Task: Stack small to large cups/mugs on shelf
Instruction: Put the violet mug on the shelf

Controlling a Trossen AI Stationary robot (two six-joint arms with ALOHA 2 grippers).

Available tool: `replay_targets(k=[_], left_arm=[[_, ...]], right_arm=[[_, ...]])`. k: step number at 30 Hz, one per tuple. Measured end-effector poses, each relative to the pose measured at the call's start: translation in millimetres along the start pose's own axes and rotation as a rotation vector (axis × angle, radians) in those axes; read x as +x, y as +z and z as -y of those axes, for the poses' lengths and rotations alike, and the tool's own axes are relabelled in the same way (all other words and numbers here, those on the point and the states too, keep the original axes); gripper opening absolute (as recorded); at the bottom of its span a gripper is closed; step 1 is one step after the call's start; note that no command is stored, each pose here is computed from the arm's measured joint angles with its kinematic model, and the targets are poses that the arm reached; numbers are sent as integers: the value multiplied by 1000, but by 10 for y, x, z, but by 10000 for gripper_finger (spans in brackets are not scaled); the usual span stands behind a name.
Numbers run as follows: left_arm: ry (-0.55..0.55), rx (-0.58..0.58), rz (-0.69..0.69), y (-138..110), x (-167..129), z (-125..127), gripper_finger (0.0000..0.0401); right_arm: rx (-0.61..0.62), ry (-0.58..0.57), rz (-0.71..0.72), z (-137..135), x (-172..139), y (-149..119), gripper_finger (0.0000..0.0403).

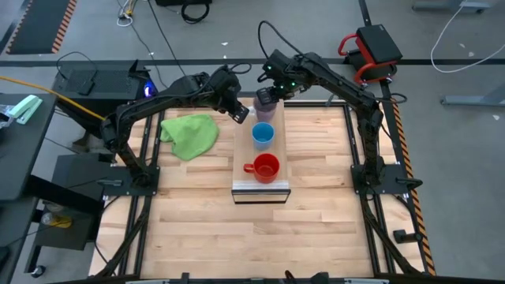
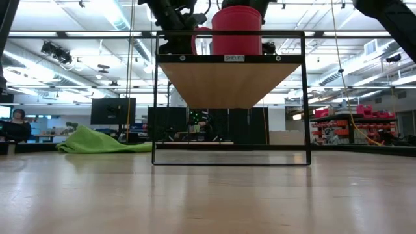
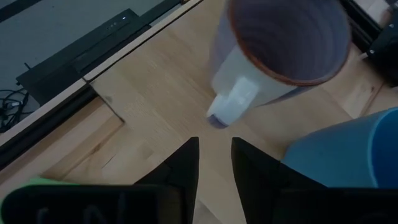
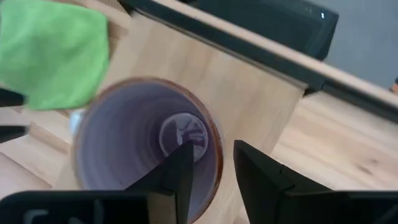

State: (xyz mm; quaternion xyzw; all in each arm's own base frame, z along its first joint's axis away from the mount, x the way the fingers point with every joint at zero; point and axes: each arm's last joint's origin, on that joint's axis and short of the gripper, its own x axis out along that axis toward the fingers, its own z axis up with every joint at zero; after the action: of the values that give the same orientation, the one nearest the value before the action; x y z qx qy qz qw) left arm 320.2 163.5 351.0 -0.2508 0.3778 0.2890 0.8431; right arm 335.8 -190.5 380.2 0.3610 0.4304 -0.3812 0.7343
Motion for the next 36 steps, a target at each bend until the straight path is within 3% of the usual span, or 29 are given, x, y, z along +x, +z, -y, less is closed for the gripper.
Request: replay_targets(k=[7,11,13,18,23,27,30,36], left_arm=[[16,-2,-36,-31,-1,-28,101],[20,-1,-49,-44,-1,-29,99],[20,0,-49,-44,-1,-27,97],[17,5,-62,-63,-2,-10,98],[12,-2,-65,-72,-3,13,97],[2,-4,-70,-82,-3,36,94],[-2,-1,-70,-88,-4,54,95],[-12,-5,-58,-80,-4,76,98]], right_arm=[[-87,37,72,2,-321,27,121],[-175,-83,60,136,-447,-72,112],[-200,-157,62,220,-530,-114,96],[-202,-153,142,304,-726,-194,22],[-226,-200,42,382,-398,-274,11],[-214,-139,107,401,-214,-344,5],[-174,-32,137,403,-107,-397,4],[-141,-17,131,442,138,-480,2]])
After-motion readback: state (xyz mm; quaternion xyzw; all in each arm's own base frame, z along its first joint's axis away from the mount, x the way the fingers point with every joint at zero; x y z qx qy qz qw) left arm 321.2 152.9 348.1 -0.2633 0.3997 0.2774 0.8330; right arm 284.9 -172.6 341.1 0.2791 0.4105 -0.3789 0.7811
